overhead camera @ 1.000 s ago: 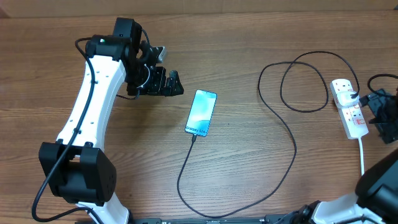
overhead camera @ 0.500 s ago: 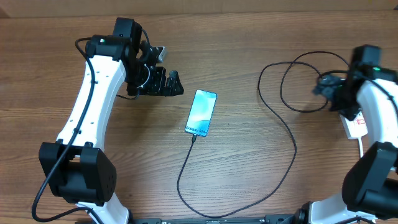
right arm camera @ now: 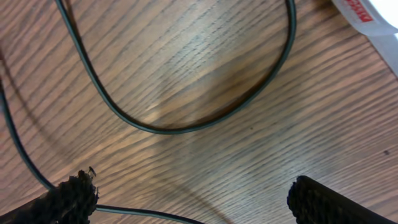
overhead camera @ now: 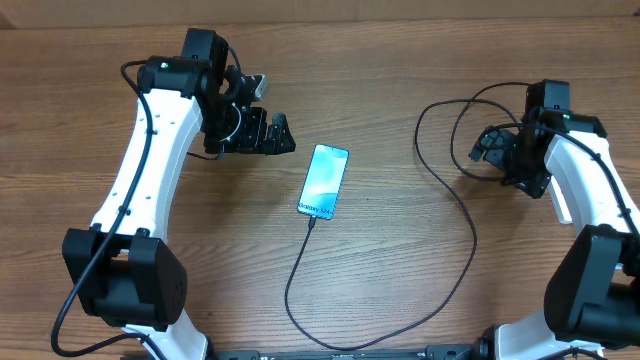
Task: Plug charger to phone and switch on socket
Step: 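Lift the right gripper back from the power strip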
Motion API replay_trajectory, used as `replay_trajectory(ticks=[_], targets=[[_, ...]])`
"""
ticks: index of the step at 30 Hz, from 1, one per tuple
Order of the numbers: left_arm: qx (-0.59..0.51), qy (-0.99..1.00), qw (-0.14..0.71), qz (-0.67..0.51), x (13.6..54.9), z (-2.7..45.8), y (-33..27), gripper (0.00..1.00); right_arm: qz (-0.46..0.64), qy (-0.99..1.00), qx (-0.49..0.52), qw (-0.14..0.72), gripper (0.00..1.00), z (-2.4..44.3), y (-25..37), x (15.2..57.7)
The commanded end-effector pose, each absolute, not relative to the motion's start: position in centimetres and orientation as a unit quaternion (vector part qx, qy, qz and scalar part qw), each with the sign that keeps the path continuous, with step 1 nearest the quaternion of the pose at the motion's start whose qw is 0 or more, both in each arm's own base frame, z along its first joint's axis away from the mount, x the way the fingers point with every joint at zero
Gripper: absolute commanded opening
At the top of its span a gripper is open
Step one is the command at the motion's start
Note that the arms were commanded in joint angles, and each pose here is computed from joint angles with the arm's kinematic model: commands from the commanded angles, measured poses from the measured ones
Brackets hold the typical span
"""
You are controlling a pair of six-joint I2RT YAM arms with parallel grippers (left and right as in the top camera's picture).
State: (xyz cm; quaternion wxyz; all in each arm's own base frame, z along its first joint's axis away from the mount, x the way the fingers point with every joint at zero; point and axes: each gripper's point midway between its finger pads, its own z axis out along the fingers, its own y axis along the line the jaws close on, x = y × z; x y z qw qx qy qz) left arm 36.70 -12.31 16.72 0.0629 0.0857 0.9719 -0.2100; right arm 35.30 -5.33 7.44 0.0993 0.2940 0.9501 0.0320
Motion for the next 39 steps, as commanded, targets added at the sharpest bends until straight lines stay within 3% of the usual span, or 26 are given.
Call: replay_trajectory(ticks=[1,39], targets=[[0.086,0.971,0.078,-0.209,36.76,17.69,-12.28,1.00,0.044,0.949,0.293,0.109,1.00,8.13,-4.82,35.49],[0.086,0.971,0.078,-0.209,36.77,17.69,-12.27,1.00,0.044,0.948,0.293,0.115,1.00,8.19,-4.91,35.75]])
